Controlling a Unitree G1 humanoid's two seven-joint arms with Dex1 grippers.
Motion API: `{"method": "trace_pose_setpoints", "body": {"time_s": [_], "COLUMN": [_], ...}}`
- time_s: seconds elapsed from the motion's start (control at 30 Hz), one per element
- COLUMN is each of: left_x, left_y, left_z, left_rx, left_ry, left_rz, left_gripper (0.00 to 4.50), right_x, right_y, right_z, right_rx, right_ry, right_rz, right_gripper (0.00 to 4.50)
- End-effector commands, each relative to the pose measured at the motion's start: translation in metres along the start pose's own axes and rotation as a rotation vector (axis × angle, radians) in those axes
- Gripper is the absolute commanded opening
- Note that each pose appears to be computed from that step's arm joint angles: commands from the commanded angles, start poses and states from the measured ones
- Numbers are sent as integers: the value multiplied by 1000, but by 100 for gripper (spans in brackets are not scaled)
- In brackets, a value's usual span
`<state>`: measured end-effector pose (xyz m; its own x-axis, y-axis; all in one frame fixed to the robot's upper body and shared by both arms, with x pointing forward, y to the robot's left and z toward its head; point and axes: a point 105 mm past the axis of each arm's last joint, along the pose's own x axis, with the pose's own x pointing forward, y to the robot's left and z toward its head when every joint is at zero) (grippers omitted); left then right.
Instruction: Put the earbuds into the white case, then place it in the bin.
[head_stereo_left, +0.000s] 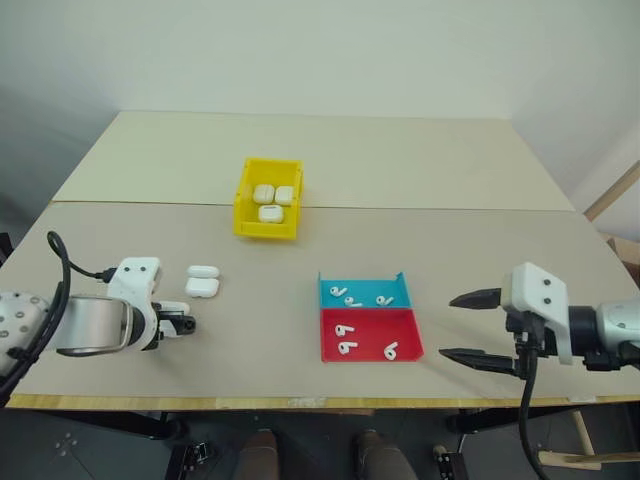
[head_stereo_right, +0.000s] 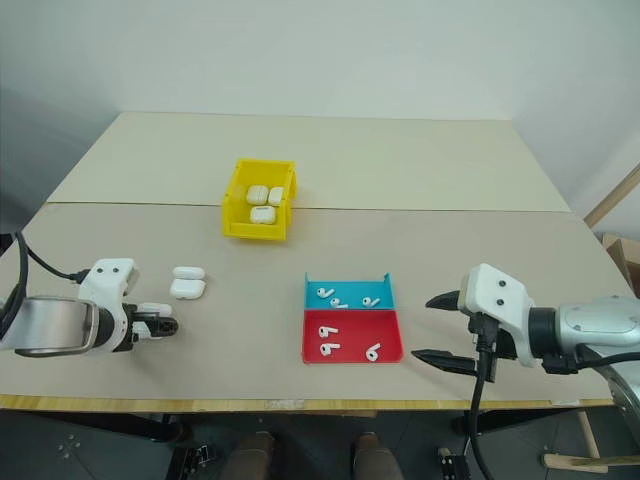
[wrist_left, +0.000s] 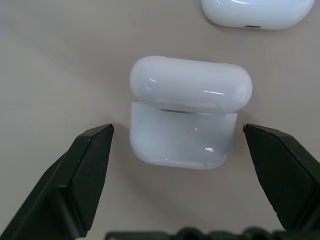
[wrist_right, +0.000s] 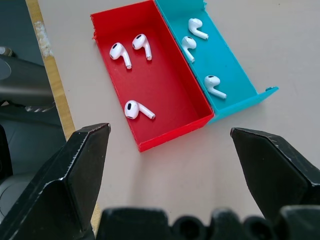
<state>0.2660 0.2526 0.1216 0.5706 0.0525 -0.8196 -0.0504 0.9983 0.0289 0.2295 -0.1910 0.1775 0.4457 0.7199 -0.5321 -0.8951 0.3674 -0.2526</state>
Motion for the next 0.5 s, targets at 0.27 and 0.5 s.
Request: {"method": "trace_pose_setpoints", "body": {"time_s": [0.27,0.5], "left_x": [-4,-1], "left_y": [0,-2], "left_z": [8,7], "left_rx": [16,2], "left_ry": [-24,-22], "left_rz": [22,9], "left_gripper": [450,450], "right_x": [-5,-6], "right_y": [-1,0], "right_z": [10,10], "right_rx": [-35,-33], "right_ry": [-20,-17], "right_rz": [-24,-22], "right_gripper": [446,446]}}
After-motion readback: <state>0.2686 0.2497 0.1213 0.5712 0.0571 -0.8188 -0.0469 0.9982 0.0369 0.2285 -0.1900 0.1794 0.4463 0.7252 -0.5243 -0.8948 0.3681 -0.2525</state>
